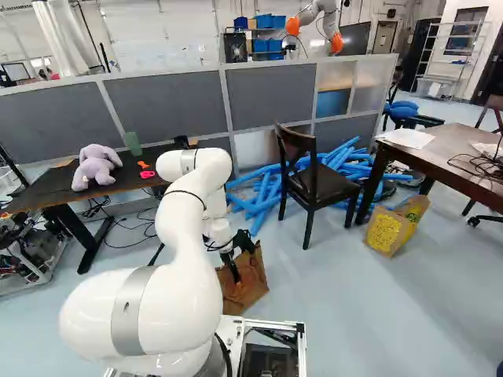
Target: Pick up the bag on the ground and place it on the table
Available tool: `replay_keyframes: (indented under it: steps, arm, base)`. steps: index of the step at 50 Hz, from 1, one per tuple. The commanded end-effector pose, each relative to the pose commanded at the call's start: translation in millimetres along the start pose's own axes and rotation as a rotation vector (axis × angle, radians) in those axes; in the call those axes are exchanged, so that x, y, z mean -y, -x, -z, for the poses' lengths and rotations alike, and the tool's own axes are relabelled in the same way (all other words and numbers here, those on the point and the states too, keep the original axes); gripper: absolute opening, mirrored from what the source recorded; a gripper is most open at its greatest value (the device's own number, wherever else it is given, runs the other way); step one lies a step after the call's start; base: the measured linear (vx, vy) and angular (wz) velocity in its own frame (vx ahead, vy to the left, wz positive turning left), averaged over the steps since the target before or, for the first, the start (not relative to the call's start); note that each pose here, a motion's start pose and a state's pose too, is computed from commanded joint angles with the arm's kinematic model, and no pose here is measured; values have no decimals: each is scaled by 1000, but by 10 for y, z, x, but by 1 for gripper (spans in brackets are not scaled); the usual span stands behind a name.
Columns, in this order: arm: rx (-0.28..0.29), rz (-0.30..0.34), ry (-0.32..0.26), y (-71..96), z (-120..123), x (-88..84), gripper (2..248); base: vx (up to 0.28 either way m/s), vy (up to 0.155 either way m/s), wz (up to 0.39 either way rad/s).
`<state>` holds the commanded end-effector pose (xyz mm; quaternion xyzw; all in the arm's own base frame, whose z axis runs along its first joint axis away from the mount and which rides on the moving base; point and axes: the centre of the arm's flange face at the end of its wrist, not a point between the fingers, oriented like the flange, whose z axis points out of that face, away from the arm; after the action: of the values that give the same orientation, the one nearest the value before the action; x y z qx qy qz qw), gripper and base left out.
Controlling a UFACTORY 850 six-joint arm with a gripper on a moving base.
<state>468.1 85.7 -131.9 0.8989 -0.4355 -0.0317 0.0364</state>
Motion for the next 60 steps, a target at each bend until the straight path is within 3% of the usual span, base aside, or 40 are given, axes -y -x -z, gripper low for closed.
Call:
replay_keyframes:
  steps: [16, 17, 21, 22, 27, 28, 32, 33, 37, 38, 42, 43, 60]
  arm:
    - [1, 0, 1, -3, -91, 9, 241]
    - [1, 0, 1, -3, -91, 9, 205]
    - [1, 0, 1, -3, -92, 10, 205]
    - [1, 0, 1, -3, -92, 10, 167]
    - [1, 0, 1, -3, -92, 10, 167]
    - [1, 0, 1, -3, -92, 10, 129]
    - [1, 0, 1, -3, -92, 10, 129]
    - [1, 0, 1, -3, -92, 10, 91]
    - [1, 0, 1, -3, -92, 10, 91]
    - [1, 0, 1, -3, -92, 10, 55]
    - [1, 0, 1, -3, -92, 10, 55]
    - [1, 0, 1, -3, -92, 10, 22]
    - [0, 0, 0, 0, 6, -1, 22]
  base:
    - [0, 0, 0]
    - [0, 0, 0]
    - [0, 0, 0]
    - [0, 0, 0]
    - [0, 0, 0]
    - [0, 0, 0]
    - [0, 0, 0]
    - [0, 0, 0]
    - [0, 0, 0]
    - [0, 0, 0]
    - [0, 0, 0]
    - [0, 0, 0]
    - [0, 0, 0]
